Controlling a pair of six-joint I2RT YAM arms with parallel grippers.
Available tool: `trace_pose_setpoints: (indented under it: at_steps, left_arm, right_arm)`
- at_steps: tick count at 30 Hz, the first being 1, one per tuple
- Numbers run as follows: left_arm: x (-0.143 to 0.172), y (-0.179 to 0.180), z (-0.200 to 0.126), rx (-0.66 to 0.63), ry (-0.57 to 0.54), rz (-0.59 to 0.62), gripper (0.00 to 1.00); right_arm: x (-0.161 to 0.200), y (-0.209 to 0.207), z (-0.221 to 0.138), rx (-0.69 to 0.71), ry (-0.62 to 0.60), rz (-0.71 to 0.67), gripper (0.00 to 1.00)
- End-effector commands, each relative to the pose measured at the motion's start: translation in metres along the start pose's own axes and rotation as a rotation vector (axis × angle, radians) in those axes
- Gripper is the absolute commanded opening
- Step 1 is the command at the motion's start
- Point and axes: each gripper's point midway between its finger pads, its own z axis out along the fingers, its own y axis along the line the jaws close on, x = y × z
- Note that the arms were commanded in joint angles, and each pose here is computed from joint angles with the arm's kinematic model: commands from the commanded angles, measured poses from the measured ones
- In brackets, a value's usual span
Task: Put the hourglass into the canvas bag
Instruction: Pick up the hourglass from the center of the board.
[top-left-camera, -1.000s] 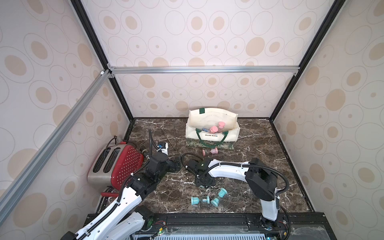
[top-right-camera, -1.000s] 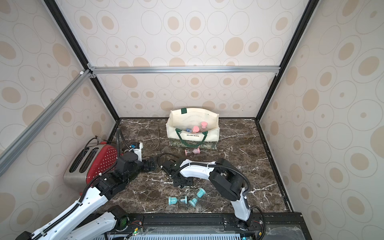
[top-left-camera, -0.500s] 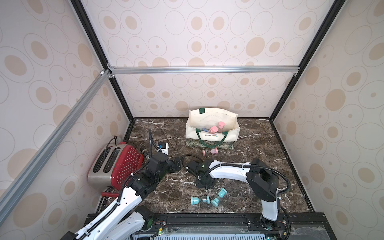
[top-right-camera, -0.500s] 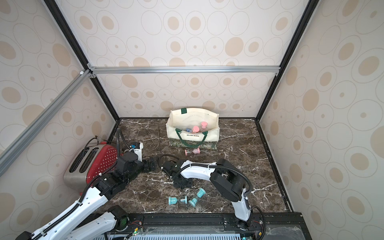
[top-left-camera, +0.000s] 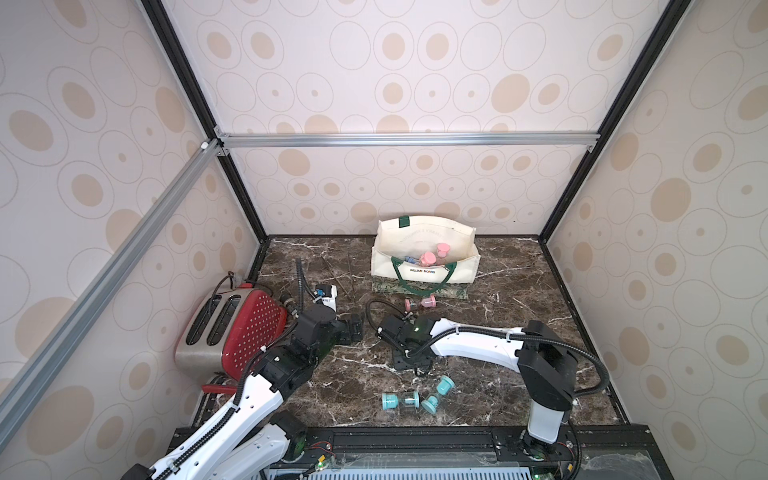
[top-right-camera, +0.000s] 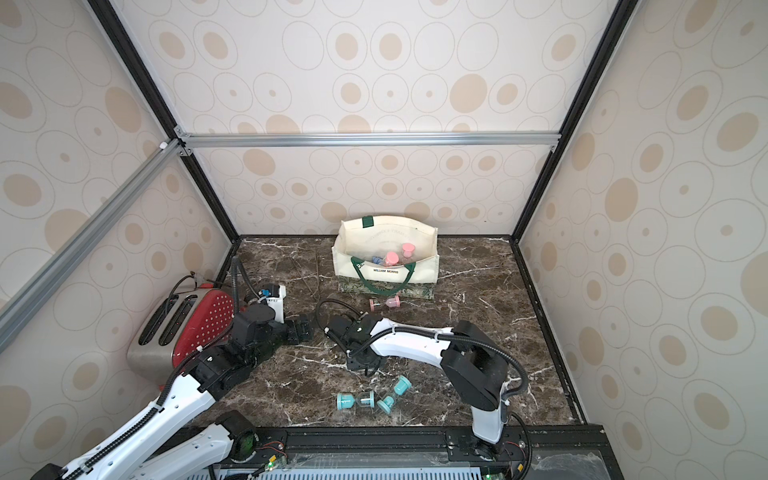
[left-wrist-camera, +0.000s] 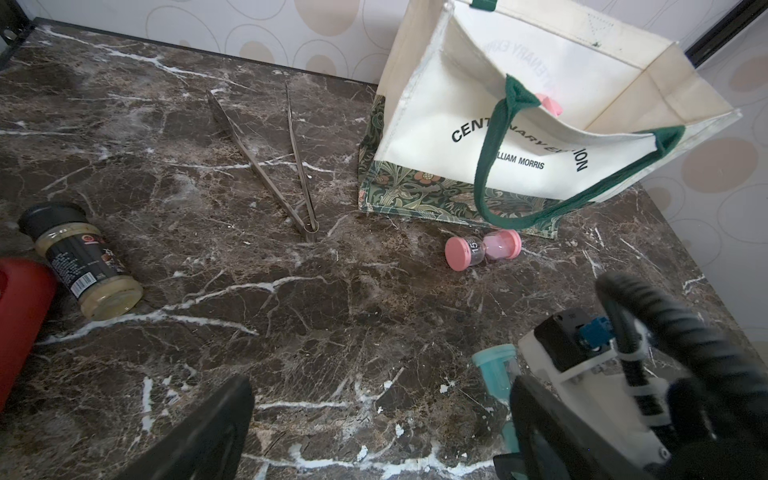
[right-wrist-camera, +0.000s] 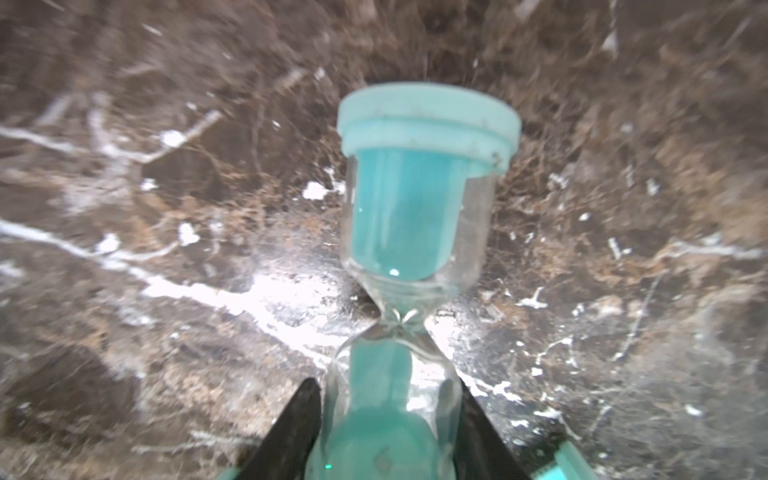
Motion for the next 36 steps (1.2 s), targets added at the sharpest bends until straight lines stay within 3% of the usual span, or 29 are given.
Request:
trace_pose_setpoints:
  at_steps: [1, 7, 13, 23, 30, 36]
  left_arm:
    - [-0.026, -0.01, -0.013, 0.037, -0.058, -0.042, 0.97]
    - [-0.033, -0.02, -0.014, 0.079, -0.067, -0.052, 0.97]
    - [-0.044, -0.034, -0.009, 0.118, -0.07, -0.039, 0.97]
    - [-0.061, -0.057, 0.009, 0.164, -0.066, -0.01, 0.97]
    - [-0.069, -0.069, 0.024, 0.195, -0.07, -0.013, 0.97]
    - [-0.07, -0.076, 0.037, 0.202, -0.058, -0.015, 0.98]
  right_arm:
    - [-0.01, -0.002, -0.015, -0.01, -0.063, -0.064, 0.29]
    - [-0.031, 0.001, -0.05, -0.066, -0.154, -0.155, 0.25]
    - [-0.061, -0.009, -0.087, -0.13, -0.228, -0.158, 0.2]
    - [-0.146, -0.035, -0.147, -0.228, -0.373, -0.14, 0.19]
    - [-0.204, -0.041, -0.15, -0.25, -0.395, -0.134, 0.18]
    - [-0.254, -0.056, -0.126, -0.208, -0.403, -0.092, 0.18]
